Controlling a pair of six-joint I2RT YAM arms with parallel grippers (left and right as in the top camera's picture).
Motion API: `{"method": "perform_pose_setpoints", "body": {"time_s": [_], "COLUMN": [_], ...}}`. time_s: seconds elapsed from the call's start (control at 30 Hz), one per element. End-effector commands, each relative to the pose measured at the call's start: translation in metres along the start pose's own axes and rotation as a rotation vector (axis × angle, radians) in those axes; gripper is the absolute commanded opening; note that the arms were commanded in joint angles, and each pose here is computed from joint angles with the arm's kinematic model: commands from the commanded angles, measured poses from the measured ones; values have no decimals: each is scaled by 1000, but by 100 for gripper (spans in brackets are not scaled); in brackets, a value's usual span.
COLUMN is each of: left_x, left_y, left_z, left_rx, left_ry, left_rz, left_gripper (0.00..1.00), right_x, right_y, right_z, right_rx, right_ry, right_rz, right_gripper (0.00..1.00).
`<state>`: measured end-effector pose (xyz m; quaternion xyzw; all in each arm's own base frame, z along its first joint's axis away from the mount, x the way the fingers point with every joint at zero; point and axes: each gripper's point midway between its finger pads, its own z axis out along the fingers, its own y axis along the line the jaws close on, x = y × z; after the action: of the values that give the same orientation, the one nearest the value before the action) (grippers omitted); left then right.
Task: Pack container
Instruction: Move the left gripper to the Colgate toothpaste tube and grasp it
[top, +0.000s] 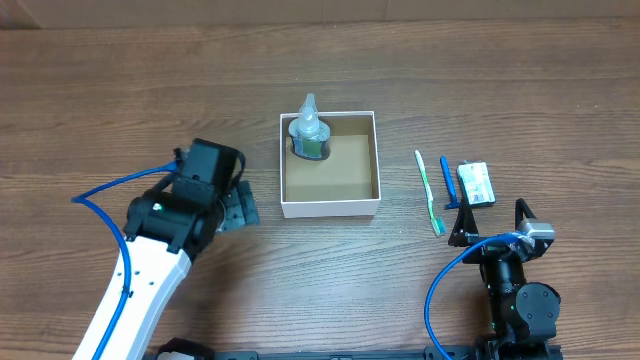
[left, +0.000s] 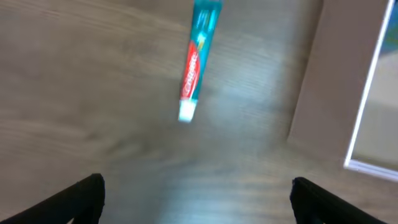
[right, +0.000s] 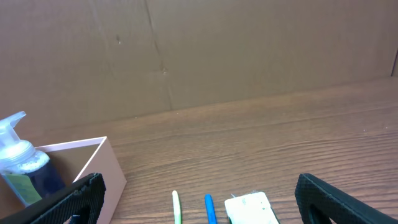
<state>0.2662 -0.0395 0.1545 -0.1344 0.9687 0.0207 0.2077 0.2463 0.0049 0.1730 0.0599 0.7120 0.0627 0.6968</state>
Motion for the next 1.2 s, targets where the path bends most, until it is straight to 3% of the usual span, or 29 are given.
{"method": "perform_pose_setpoints", "body": {"time_s": [0.0,0.3,0.53,0.6,0.63,0.7,0.97,1.1,1.17], "left_x": [-11,-16,-7,-5,-4,-3,4,3,6], "left_y": [2,-1,-7,-8,-8,-8,-9,-1,0], "left_z": [16,80,133,145,149,157,188,189,188], "left_rx": [41,4,-20,-24,-25,-25,59,53,50], "left_ry": [2,76,161,173,179,187,242,253,265], "left_rz": [17,176,208,221,233,252,234,208,209], "left_gripper": [88,87,83,76,66,55,44,32,18], "right_x": [2,2,2,2,2,2,2,2,2], "right_y": [-1,-1,-1,-1,-1,-1,-1,-1,-1], "right_z": [0,0,0,0,0,0,0,0,0], "right_rx": [1,1,1,1,1,1,1,1,1], "right_ry": [-2,-2,-2,-2,-2,-2,-2,-2,-2], "right_rz": [-1,-1,-1,-1,-1,-1,-1,-1,-1], "right_gripper": [100,100,100,100,100,100,100,100,100]}}
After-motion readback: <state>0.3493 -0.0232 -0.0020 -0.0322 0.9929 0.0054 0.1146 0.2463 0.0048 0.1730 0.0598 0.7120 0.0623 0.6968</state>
